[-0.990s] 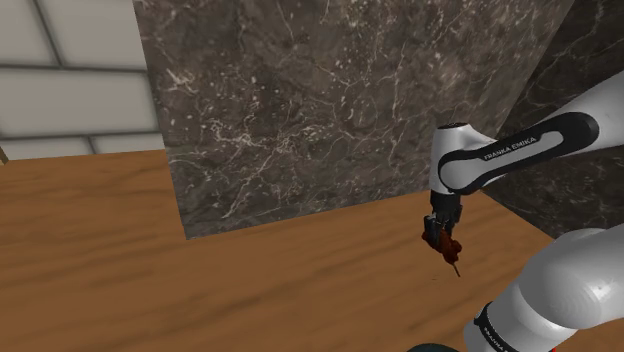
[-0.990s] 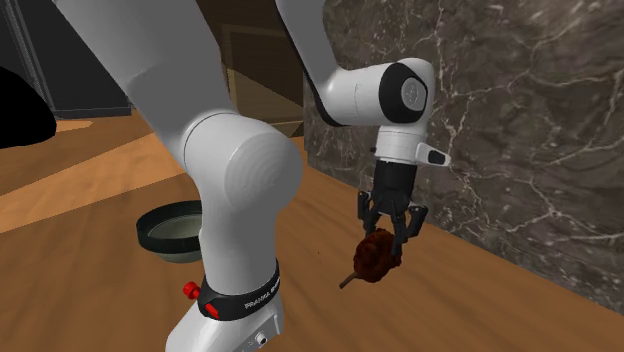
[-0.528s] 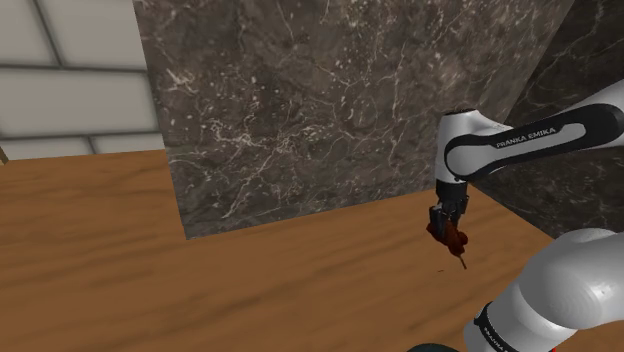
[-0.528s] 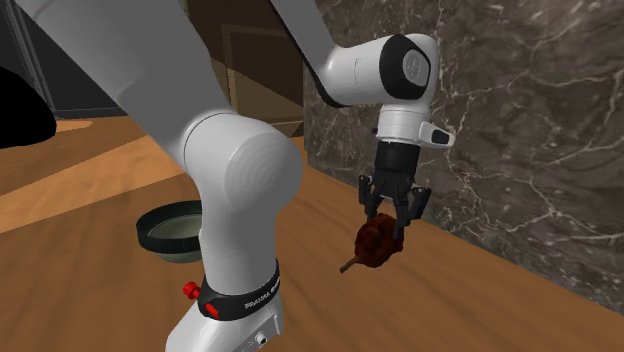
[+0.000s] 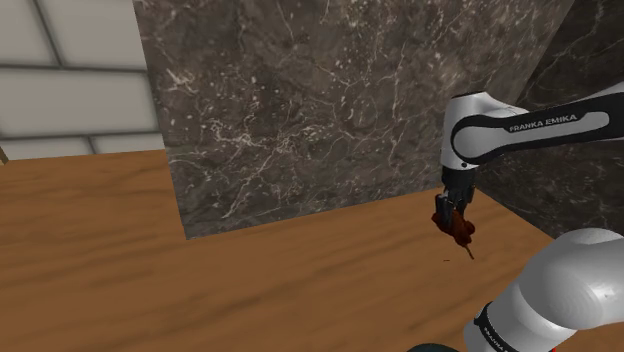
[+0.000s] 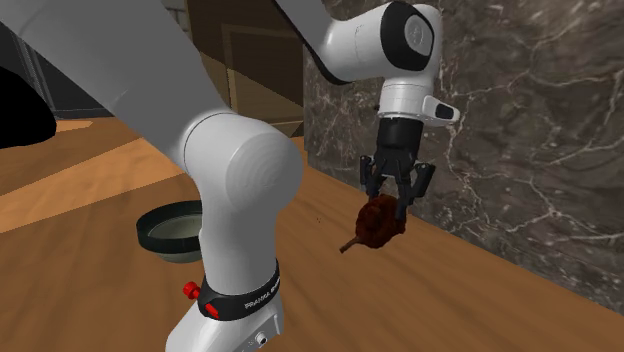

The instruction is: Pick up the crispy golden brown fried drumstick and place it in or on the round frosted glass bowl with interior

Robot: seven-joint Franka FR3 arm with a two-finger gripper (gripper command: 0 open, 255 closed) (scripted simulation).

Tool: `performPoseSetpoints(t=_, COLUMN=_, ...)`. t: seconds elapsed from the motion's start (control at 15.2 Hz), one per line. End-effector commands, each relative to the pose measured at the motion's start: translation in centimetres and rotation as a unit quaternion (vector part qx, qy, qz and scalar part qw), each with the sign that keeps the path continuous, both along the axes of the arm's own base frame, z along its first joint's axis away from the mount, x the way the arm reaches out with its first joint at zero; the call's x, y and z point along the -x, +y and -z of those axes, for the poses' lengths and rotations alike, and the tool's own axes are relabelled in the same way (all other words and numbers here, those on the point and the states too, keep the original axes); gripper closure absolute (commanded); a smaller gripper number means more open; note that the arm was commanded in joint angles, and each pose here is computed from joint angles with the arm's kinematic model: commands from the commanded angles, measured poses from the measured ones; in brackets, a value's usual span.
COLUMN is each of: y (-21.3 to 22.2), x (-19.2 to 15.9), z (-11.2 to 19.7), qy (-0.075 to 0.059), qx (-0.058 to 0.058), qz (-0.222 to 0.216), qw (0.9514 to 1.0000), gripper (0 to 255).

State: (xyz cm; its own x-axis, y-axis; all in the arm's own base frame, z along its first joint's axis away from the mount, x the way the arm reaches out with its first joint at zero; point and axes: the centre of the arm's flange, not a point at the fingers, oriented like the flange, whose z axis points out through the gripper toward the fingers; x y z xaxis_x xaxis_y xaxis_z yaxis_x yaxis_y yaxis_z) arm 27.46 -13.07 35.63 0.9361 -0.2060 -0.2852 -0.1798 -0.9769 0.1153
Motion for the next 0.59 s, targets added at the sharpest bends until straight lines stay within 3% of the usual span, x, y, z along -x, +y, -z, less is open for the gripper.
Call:
performPoseSetpoints(t=0.0, y=-0.1, x=0.0, z=-1.1, qy=0.0, qx=0.0, qz=0.0, qw=1.0, gripper=255)
performPoseSetpoints(t=0.53, y=-0.1, x=0.0, z=-5.3, qy=0.0, qx=0.0, qz=0.0, qw=1.0, gripper=255)
